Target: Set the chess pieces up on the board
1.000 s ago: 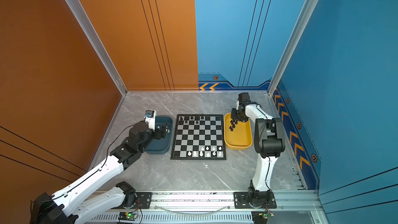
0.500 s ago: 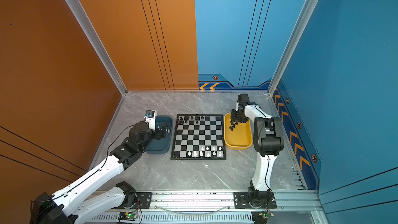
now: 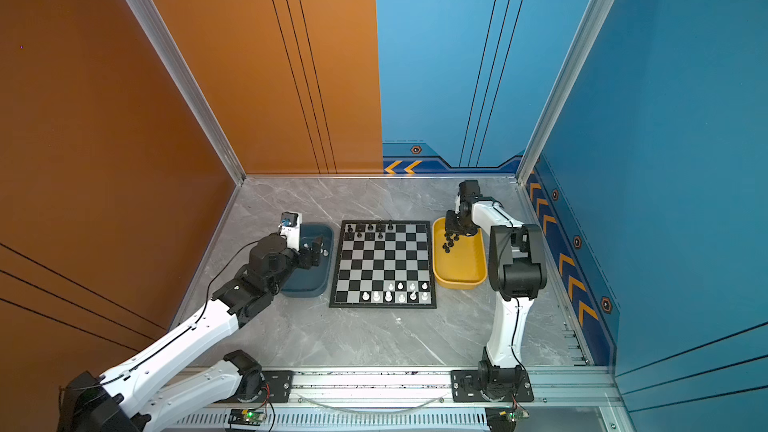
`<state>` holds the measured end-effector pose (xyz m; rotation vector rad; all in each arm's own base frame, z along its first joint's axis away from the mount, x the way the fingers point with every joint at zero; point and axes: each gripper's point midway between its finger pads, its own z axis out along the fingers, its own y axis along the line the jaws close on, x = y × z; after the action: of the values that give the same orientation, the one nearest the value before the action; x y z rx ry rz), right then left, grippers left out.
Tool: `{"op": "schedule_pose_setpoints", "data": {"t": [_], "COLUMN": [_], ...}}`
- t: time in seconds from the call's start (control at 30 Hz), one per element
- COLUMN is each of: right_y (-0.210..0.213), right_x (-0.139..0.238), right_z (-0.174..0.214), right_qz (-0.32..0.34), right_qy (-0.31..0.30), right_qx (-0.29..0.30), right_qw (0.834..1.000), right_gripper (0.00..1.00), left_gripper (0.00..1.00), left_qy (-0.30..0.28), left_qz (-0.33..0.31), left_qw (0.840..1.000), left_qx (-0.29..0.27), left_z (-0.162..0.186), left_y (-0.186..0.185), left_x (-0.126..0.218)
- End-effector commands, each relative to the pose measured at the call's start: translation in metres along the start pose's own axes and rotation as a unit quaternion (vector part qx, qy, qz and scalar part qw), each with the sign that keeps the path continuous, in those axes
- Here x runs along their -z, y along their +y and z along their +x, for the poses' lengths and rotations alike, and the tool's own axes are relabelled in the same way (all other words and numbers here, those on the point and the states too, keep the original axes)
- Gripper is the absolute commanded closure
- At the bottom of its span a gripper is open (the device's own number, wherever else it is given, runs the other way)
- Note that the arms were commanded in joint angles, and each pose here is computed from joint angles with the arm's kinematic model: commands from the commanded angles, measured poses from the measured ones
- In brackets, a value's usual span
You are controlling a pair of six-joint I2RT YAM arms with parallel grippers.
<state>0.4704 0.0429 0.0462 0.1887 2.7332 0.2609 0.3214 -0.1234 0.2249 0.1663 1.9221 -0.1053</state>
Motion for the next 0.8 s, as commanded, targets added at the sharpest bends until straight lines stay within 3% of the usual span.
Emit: {"op": "schedule_pose_setpoints", "data": {"t": [0.0,0.3,0.77], "right_y": [0.001,0.003,0.014], "right_x": [-0.004,0.010,0.081], "right_z": [0.003,0.002,0.009], "right_qz": [0.003,0.010,0.063], "right_qy": [0.012,0.008,-0.026], "right_qx": [0.003,0.007,0.038], "right_qw": [1.000,1.000,0.997], "right_gripper": [0.94,1.00,1.00], "left_gripper": [0.10,0.10,0.10], "left_qy": [-0.020,-0.025,-0.035], "left_qz": [-0.001,-0.002,-0.007], "left_qw": [1.000,1.000,0.999], "left_qx": [0.000,0.002,0.003], "left_z": [-0.019,-0.020,-0.018], "left_y": [-0.002,0.001,0.006], "left_x": [0.006,0.011,0.020]}}
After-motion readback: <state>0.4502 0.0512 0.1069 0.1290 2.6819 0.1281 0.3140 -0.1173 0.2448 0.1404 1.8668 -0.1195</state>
